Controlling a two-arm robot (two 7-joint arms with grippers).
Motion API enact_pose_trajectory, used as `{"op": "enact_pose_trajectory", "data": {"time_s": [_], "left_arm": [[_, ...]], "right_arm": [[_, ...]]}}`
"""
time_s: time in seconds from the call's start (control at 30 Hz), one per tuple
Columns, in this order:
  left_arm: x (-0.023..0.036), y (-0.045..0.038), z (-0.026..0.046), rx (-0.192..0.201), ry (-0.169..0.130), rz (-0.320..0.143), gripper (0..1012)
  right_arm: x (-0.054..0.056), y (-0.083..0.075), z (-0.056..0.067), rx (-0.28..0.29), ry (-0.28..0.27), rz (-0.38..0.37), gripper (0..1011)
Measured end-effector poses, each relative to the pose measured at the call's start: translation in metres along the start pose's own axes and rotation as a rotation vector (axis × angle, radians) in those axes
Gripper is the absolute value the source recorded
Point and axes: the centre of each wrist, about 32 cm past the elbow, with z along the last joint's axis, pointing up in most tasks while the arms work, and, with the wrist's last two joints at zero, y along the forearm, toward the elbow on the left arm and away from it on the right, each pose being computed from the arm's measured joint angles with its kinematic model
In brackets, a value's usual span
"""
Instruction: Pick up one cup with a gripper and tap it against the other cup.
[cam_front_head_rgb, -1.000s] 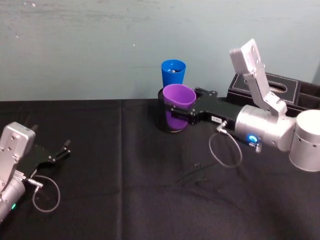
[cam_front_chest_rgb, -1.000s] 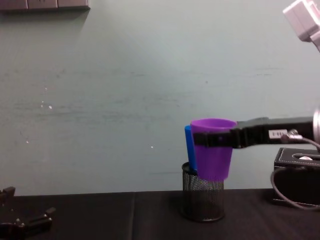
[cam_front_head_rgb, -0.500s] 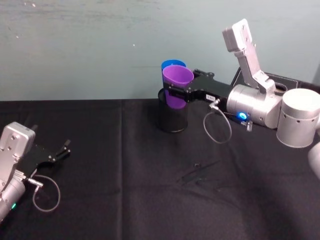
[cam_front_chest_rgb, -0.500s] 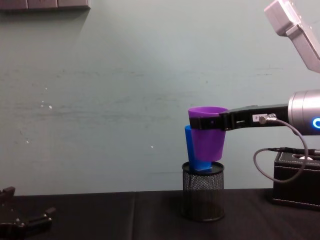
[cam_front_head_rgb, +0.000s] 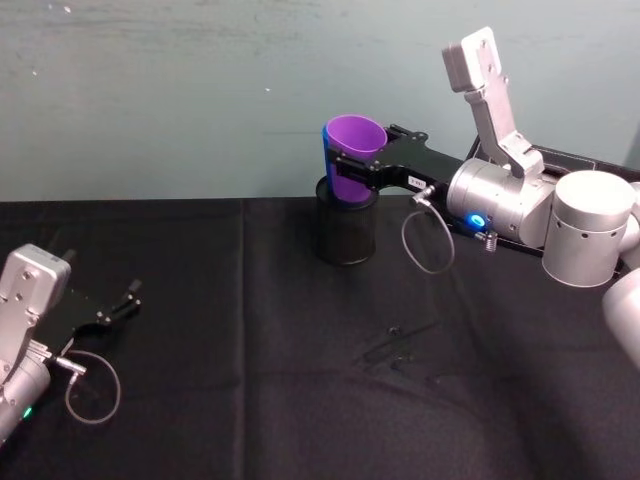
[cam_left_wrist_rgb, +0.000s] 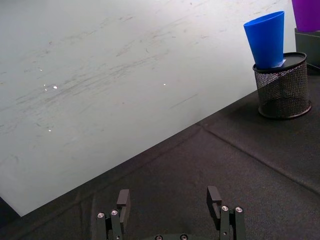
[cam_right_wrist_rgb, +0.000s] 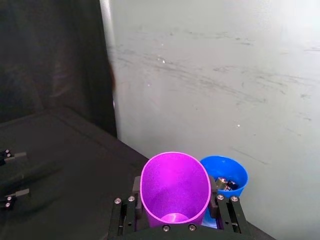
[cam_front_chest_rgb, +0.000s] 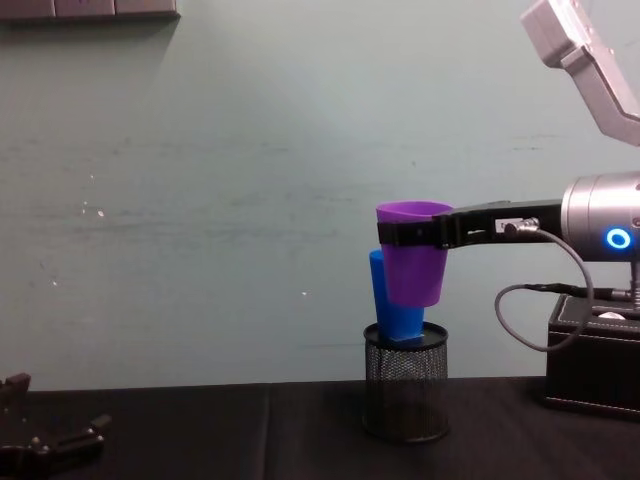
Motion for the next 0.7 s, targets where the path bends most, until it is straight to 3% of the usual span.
{"op": "enact_pose_trajectory", "data": {"time_s": [0.7], "left_arm": [[0.0, 0.0, 0.0, 0.0, 0.0, 0.0, 1000]], "right_arm": [[0.0, 0.0077, -0.0001, 0.011, -0.006, -0.026, 718]]}}
